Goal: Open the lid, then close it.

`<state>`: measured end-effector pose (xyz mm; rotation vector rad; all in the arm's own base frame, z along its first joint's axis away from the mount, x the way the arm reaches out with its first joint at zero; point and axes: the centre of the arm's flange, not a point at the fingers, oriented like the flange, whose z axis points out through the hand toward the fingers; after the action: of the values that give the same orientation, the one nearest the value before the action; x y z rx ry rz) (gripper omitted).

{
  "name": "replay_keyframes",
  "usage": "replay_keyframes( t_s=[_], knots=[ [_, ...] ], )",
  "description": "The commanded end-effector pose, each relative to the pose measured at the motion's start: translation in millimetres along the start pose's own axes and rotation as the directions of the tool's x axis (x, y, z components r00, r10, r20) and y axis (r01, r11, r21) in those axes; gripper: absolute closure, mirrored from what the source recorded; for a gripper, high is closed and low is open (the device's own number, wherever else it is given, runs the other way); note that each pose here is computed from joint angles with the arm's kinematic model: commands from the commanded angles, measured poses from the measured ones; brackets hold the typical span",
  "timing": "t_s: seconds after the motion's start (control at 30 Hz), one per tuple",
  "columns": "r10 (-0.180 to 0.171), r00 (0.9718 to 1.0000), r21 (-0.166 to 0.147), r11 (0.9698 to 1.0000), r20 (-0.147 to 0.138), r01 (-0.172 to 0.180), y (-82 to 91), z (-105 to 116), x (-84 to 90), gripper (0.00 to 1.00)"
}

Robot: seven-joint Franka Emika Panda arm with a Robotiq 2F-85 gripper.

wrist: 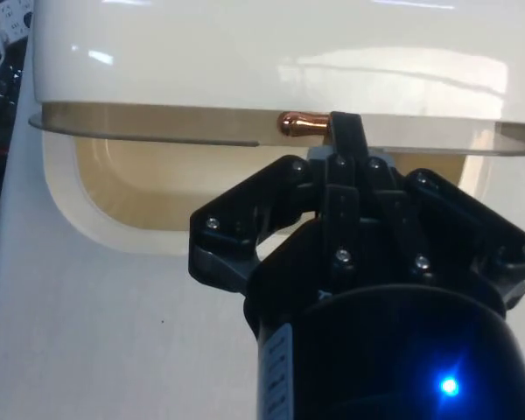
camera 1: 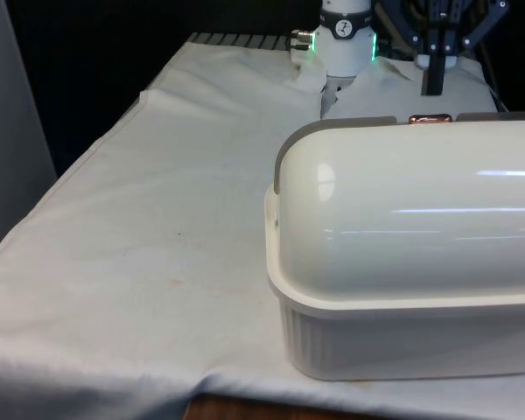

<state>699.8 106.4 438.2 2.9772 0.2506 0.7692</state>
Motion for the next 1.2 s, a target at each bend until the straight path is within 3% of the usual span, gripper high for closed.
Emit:
replay_keyframes(
  t_s=[0.0, 0.03, 0.57, 0.83, 0.87, 1.1, 1.13, 1.17],
  knots=[
    [0.000, 1.0000, 0.000, 1.0000, 0.000, 0.000, 0.0, 0.0, 0.0, 1.00],
    [0.002, 1.0000, -0.011, 0.9999, 0.003, -0.002, 1.8, -3.8, 4.2, 1.00],
    [0.008, 0.9998, -0.010, 0.9999, -0.018, -0.008, 5.6, -31.0, 28.6, 1.00],
    [0.019, 0.9998, -0.016, 0.9997, -0.006, -0.019, 9.9, -48.2, 45.3, 1.00],
    [0.014, 0.9998, -0.016, 0.9998, -0.016, -0.014, 9.8, -47.0, 43.3, 1.00],
    [0.021, 0.9994, -0.017, 0.9996, 0.027, -0.021, 11.4, -53.9, 52.5, 1.00],
    [0.018, 0.9998, -0.020, 0.9996, 0.010, -0.018, 11.2, -54.7, 52.1, 1.00],
    [0.023, 0.9992, -0.018, 0.9996, 0.034, -0.022, 12.1, -53.6, 52.9, 1.00]
  ],
)
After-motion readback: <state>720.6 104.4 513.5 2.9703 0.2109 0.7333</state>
